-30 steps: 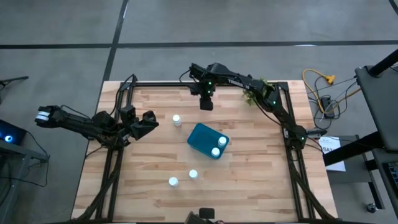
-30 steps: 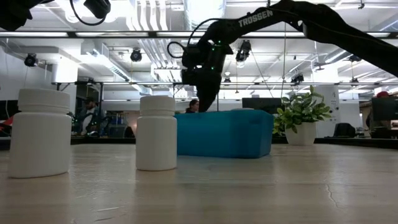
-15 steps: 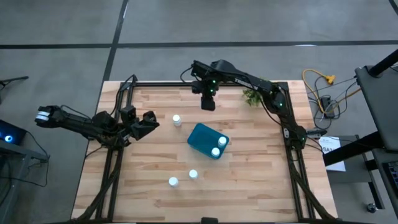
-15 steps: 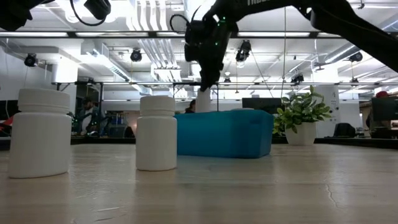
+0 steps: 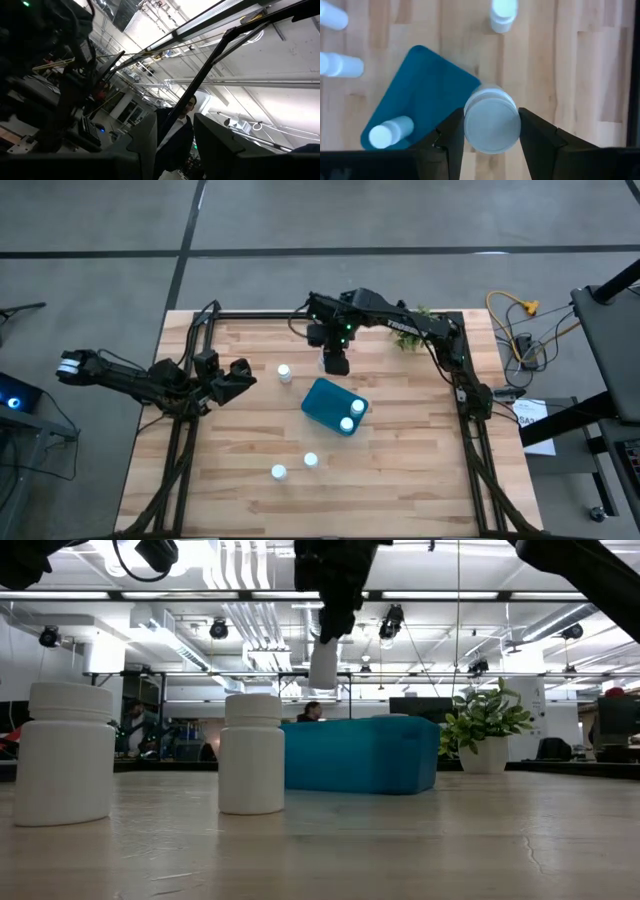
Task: Pick and place pill bottles into a basket
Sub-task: Put the white pill bottle into the blue bin
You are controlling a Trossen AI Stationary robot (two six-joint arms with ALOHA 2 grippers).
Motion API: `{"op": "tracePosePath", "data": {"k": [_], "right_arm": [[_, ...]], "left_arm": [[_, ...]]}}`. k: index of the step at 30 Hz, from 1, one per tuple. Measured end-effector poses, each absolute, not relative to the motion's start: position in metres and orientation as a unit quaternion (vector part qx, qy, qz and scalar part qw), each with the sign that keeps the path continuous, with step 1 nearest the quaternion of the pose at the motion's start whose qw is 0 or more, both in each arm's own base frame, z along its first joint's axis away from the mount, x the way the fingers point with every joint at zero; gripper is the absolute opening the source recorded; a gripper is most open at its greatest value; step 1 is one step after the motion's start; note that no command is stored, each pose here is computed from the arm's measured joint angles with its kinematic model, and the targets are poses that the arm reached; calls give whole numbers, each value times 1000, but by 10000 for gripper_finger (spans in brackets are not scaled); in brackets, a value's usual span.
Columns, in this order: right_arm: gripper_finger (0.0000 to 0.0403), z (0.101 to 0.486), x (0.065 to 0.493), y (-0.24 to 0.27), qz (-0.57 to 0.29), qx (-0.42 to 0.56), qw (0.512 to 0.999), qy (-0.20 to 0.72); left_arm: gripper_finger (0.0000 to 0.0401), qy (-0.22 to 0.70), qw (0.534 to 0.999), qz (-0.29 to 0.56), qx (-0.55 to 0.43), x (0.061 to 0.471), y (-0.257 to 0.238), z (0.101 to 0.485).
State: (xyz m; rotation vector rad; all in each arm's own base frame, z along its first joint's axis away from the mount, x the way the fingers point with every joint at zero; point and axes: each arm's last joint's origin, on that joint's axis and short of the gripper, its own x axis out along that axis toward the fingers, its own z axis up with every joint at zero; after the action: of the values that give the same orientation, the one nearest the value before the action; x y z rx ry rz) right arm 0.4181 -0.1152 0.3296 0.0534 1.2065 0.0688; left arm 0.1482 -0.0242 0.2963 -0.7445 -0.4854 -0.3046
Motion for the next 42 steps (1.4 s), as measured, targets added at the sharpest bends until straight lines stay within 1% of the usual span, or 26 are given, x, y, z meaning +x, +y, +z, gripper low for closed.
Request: {"op": "tracePosePath", "data": {"k": [8,13,27,37,42], "right_arm": [[143,330,426,-78,52,5,818,572],[143,330,429,-63,47,-5,817,574],[143,325,429,-45,50,6,804,593],[143,311,424,-31,66,5,784,617],[143,318,410,-28,58,14,809,585]], "left_arm": [[112,-234,891,-147,-359,148,-24,296],[112,-235,891,-147,-359,148,-24,296],[112,-234,891,-148,-359,148,-24,296],[112,-232,891,-155,-357,147,-24,296],[112,-229,893,-154,-356,147,-25,293]]}}
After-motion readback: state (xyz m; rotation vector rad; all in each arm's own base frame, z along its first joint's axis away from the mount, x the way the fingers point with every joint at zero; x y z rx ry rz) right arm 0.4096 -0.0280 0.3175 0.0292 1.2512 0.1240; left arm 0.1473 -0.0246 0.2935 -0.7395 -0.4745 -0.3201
